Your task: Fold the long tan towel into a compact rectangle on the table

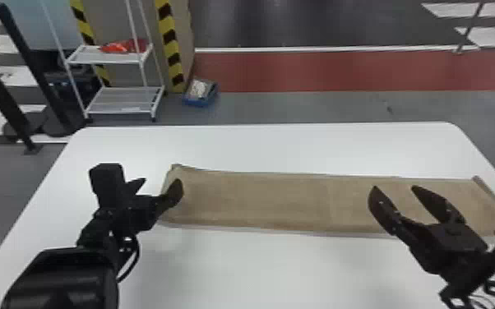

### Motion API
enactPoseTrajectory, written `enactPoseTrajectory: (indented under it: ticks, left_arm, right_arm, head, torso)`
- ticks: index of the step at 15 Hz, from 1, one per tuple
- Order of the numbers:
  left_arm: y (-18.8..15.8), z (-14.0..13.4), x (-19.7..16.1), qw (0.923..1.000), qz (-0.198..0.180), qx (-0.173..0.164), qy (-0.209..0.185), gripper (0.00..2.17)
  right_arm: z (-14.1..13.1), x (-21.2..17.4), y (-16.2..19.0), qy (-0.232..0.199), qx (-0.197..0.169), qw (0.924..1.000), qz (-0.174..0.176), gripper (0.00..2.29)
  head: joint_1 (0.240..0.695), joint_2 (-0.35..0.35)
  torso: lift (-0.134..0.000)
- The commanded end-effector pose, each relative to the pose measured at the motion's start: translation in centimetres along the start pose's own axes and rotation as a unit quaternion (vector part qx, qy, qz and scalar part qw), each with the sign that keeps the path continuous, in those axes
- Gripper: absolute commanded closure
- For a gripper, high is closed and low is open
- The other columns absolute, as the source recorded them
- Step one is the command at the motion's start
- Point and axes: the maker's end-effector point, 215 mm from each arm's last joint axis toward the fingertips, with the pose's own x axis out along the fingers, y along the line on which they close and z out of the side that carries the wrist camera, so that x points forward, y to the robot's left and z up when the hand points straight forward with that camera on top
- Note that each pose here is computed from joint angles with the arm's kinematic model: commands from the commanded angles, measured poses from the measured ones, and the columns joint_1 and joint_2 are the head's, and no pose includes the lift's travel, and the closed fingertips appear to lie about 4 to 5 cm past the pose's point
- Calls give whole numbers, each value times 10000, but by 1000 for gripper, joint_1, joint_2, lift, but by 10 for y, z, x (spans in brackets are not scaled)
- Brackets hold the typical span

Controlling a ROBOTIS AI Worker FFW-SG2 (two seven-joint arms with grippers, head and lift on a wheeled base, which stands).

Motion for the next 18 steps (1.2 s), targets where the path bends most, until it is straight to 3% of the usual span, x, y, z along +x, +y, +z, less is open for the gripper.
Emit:
enactPoseTrajectory:
  ticks: [1, 3, 8, 12, 14, 17, 18]
  left_arm:
    - [2, -2, 0, 9999, -84, 2, 67, 215]
    - [4, -5, 2, 9998, -47, 125, 162, 218]
    - [-1, -30, 4, 9976, -241, 61, 641, 296]
    - [-7, -32, 3, 9969, -405, 107, 670, 448]
    - [-8, -34, 4, 9966, -405, 170, 697, 704]
    - [-8, -32, 3, 9969, -384, 145, 674, 1517]
    - [-7, -32, 2, 9970, -368, 132, 669, 1659]
  right_arm:
    - [-4, 4, -2, 27, 29, 10000, -9, 154]
    - [-3, 5, -3, 21, 23, 10000, -10, 154]
    - [-2, 9, -2, 9, 22, 10000, 4, 154]
    - [-2, 9, -3, 9, 39, 10000, 3, 154]
    - [-4, 9, -3, 26, 37, 10000, -3, 154]
    - [-5, 9, -2, 54, 56, 10000, 11, 154]
    - [-4, 9, -1, 52, 61, 10000, 17, 154]
  head:
    - [695, 46]
    - [695, 46]
    - [695, 46]
    - [695, 43]
    - [695, 40]
    - [695, 37]
    - [695, 37]
  torso:
    - [-123]
    - [-123]
    - [-123]
    - [-123]
    - [-123]
    - [-123]
    - [-123]
